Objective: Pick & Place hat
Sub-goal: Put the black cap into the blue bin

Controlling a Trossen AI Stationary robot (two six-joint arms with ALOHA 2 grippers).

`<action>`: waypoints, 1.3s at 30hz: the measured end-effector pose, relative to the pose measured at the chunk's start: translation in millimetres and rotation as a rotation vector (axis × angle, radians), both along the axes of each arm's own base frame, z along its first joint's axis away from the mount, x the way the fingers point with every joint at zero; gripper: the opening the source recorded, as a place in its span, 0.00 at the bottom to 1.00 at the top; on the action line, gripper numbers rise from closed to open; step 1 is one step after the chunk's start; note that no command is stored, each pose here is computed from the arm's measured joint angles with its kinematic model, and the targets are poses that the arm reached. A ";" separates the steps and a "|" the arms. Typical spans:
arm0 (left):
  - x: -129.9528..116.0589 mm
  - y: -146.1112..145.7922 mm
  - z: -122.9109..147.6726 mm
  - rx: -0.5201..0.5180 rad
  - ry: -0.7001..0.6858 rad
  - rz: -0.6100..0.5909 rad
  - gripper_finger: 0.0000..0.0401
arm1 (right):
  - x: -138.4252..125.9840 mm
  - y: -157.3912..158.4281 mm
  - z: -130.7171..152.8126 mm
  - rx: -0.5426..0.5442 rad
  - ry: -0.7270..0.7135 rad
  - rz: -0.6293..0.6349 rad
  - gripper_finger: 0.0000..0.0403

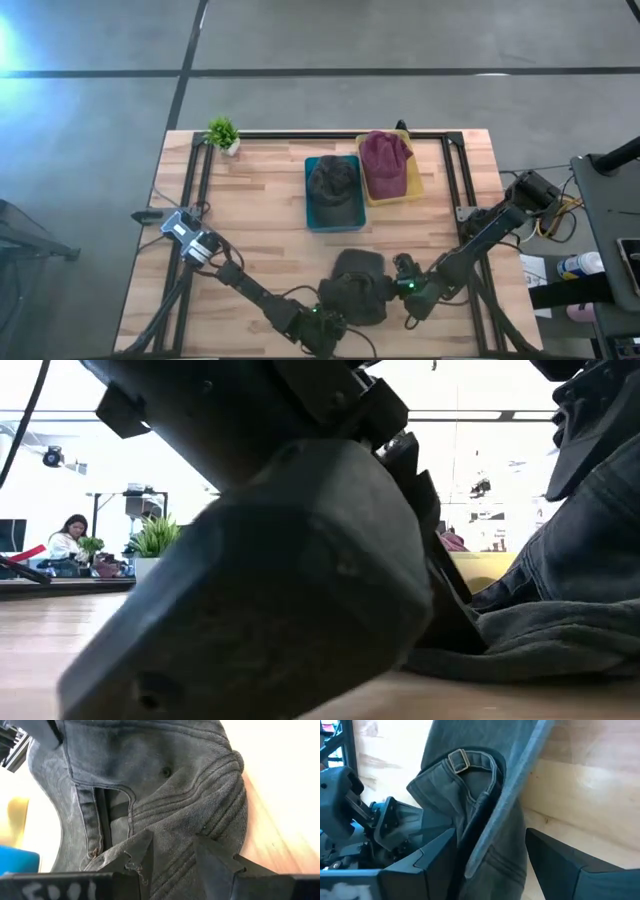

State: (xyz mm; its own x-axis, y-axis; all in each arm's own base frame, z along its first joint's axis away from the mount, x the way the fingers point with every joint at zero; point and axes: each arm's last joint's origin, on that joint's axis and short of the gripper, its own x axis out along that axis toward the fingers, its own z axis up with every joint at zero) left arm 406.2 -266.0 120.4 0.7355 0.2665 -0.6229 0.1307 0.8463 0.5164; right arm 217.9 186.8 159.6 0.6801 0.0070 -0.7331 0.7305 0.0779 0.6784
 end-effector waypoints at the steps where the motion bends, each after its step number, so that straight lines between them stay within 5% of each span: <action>1: 0.9 0.5 0.3 0.004 -0.002 -0.005 0.34 | 0.8 -1.0 -0.1 -0.005 0.002 0.004 0.57; 9: 8.5 3.3 9.3 0.019 -0.025 -0.007 0.34 | 12.7 -16.1 -1.3 -0.065 0.038 0.079 0.48; 17: 6.8 9.3 43.1 0.075 -0.100 0.076 0.34 | 17.6 -23.4 -2.9 -0.100 0.097 0.249 0.22; 24: -10.6 22.5 53.5 0.094 -0.035 0.207 0.34 | 17.4 -22.7 -3.0 -0.126 0.102 0.322 0.04; 32: -60.6 51.7 103.5 -0.375 -0.049 0.710 0.34 | 19.6 -25.7 -0.8 -0.385 0.041 0.424 0.04; 39: -111.0 73.5 136.7 -0.773 -0.124 0.850 0.34 | 34.1 -18.0 28.4 -0.716 -0.007 0.664 0.04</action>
